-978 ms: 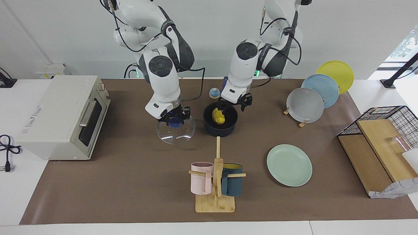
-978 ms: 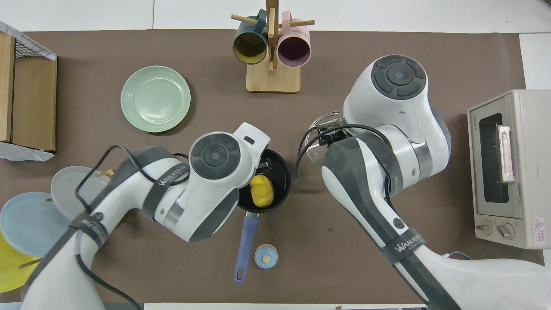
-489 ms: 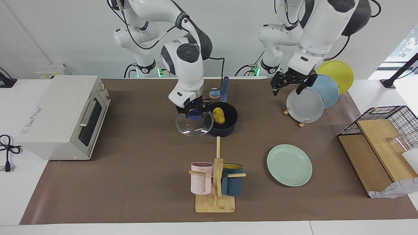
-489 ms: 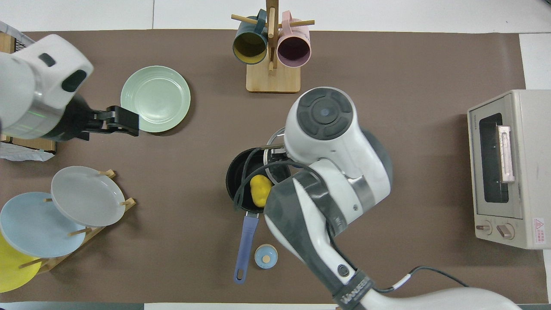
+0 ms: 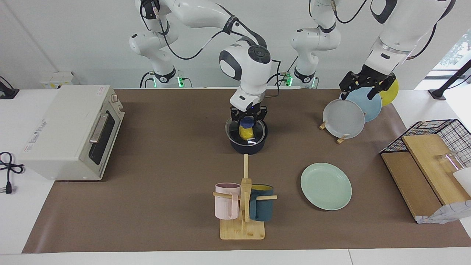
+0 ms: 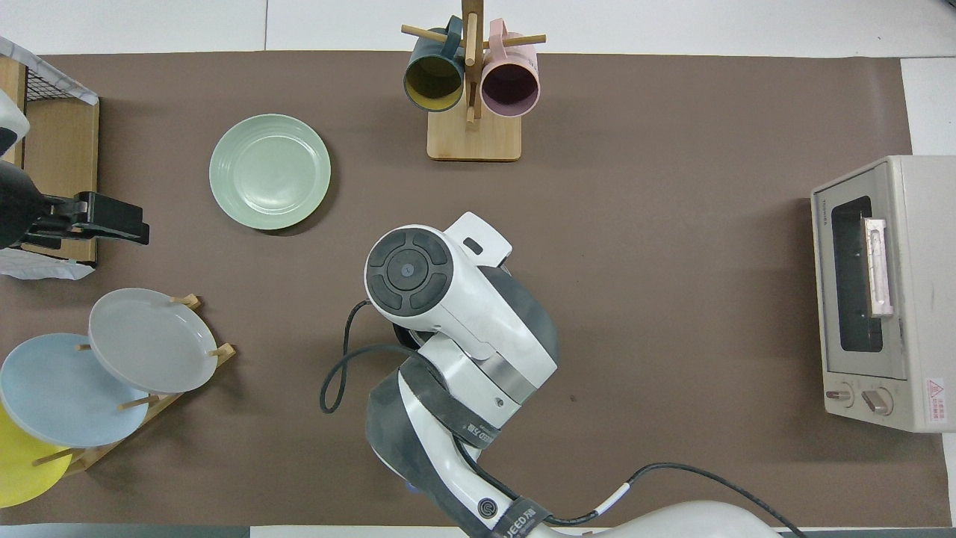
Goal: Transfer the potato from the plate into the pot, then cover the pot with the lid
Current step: 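Lower the glass lid onto the saucepan with the right gripper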
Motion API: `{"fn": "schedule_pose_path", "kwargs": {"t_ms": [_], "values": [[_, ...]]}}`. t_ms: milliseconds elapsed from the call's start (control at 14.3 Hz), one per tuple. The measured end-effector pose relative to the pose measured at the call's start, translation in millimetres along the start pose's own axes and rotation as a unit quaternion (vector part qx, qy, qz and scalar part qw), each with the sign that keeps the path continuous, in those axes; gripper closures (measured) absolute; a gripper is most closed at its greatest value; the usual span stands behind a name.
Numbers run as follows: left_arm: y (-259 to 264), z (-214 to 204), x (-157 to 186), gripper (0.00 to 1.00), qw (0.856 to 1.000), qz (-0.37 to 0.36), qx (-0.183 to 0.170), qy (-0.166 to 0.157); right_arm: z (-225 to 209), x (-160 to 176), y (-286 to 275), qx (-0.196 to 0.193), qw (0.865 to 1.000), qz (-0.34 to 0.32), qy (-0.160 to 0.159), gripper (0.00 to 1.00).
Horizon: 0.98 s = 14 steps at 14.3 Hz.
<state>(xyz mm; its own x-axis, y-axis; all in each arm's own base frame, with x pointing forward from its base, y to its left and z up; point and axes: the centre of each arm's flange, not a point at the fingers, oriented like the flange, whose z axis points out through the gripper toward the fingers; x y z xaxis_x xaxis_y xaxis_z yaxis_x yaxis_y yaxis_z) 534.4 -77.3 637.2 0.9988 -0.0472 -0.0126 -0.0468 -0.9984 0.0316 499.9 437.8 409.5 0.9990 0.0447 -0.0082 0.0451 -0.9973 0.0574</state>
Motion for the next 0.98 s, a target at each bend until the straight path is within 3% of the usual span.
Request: {"fn": "schedule_pose_path", "kwargs": {"t_ms": [280, 629, 978], "values": [[0, -3, -3, 0.00, 1.000, 0.000, 0.002, -0.008, 2, -2, -4, 0.002, 1.000, 0.019, 0.002, 0.34], [-3, -3, 1, 0.00, 0.999, 0.012, 0.004, -0.042, 4, -5, -7, 0.003, 0.999, 0.033, 0.001, 0.34], [-7, 4, 4, 0.00, 0.999, 0.021, 0.004, -0.029, 5, -9, -11, 0.017, 0.998, 0.059, -0.015, 0.34]]}}
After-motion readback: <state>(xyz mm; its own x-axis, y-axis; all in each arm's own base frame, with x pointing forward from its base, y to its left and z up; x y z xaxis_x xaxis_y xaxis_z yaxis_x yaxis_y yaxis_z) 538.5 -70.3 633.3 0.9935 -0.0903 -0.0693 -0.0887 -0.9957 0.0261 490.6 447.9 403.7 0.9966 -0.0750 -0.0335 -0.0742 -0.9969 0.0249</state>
